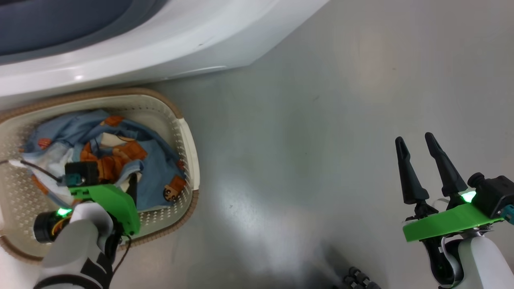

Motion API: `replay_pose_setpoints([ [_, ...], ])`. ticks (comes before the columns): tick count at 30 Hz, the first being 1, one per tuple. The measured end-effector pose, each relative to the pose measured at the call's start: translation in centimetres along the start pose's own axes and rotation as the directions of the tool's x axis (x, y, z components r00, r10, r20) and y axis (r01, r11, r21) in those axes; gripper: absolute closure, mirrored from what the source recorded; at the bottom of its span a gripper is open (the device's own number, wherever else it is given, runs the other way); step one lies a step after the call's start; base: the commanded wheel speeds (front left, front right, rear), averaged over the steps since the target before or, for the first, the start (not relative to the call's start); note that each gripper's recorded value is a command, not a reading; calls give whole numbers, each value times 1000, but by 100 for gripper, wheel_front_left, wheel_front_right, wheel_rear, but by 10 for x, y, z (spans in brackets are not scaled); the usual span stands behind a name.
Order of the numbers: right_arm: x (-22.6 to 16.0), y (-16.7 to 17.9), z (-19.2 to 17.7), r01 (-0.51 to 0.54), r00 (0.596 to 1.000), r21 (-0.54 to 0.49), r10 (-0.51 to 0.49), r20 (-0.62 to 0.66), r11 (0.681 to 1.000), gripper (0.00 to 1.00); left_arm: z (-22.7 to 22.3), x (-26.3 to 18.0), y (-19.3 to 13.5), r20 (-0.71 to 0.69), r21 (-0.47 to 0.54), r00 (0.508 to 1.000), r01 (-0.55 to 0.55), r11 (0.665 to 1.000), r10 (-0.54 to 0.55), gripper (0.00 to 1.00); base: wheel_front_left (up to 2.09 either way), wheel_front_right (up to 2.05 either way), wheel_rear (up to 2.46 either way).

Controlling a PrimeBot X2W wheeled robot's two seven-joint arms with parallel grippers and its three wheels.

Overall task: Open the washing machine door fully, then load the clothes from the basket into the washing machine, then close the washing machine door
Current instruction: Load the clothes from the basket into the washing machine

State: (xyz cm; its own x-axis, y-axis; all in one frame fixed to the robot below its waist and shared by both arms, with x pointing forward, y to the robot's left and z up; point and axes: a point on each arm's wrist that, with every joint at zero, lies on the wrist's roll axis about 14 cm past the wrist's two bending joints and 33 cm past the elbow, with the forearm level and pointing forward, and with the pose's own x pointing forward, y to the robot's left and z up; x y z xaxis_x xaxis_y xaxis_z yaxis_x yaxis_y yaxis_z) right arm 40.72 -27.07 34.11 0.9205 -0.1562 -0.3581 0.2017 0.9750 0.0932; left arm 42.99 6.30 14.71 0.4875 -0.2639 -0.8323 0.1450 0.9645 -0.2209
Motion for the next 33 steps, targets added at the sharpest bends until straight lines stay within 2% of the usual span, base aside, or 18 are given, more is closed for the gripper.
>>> replay_pose_setpoints([
  [10, 3, -13, -9, 26, 999, -29, -27, -27, 999, 0, -8, 28, 1, -91, 62, 996, -9, 998, 14, 0, 0, 0, 0],
  [12, 3, -15, -10, 31, 999, -35, -32, -29, 999, 0, -8, 33, 2, -97, 121, 995, -10, 993, 22, 0, 0, 0, 0],
  [17, 4, -20, -14, 43, 998, -46, -44, -39, 998, 0, -20, 42, 2, -152, 186, 988, 0, 983, 29, 0, 0, 0, 0],
  [18, 4, -21, -15, 45, 998, -46, -47, -41, 998, 0, -23, 43, 2, -159, 204, 987, 0, 979, 33, 55, 0, 0, 0],
  [19, 4, -21, -15, 47, 998, -46, -49, -42, 998, 0, -25, 44, 3, -162, 213, 986, -3, 977, 39, 100, 0, 0, 0],
  [25, 6, -21, -15, 44, 998, -48, -46, -39, 998, 0, -25, 44, 4, -141, 214, 988, -31, 976, 62, 100, 0, 0, 0],
  [28, 7, -17, -12, 33, 999, -43, -34, -31, 999, 0, -13, 40, 6, -77, 118, 993, -83, 990, 93, 100, 0, 0, 0],
  [33, 9, -7, -4, 3, 1000, -20, -3, -2, 1000, 0, 6, 19, 5, 50, 22, 992, -120, 992, 119, 100, 0, 0, 0],
])
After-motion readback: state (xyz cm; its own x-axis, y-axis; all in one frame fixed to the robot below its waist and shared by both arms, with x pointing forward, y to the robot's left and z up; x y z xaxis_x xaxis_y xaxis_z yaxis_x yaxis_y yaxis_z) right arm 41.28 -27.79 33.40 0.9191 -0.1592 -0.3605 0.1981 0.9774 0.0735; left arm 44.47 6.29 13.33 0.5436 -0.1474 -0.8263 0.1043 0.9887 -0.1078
